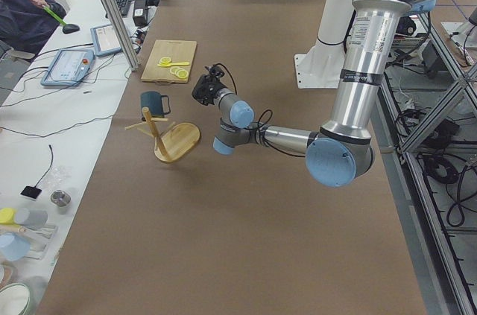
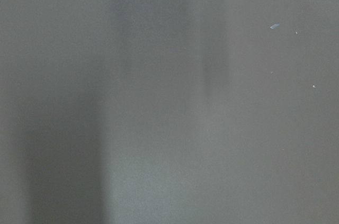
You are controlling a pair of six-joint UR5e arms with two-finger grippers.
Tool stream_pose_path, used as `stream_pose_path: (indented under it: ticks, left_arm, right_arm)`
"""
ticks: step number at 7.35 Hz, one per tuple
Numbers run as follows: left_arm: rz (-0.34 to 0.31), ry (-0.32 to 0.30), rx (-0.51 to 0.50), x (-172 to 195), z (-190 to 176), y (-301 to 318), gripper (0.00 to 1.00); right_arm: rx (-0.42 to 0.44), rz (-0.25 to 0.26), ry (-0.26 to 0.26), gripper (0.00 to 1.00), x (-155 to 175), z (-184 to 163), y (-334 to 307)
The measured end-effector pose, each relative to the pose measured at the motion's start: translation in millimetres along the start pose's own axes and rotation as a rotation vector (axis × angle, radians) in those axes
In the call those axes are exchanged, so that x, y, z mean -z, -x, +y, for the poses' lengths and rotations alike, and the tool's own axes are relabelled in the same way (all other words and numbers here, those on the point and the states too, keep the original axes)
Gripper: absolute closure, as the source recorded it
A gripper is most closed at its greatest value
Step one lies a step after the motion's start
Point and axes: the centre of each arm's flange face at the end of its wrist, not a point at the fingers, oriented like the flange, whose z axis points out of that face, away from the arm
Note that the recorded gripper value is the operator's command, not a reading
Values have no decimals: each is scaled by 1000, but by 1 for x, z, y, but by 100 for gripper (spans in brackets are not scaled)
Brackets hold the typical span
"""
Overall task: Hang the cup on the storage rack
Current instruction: 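Open the left gripper and pull it back from the hung mug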
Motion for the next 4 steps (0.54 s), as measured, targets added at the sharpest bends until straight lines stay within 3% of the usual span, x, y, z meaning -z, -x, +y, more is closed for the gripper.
stream_pose_path:
  ticks: [2,4]
  left_arm:
    - [-129,63,-264,13,0,10,1]
    - [-246,121,-457,30,-13,23,1]
  right_arm:
    - [-2,-1,1,0,0,0,0]
    - [-8,-2,8,0,-4,0,-3]
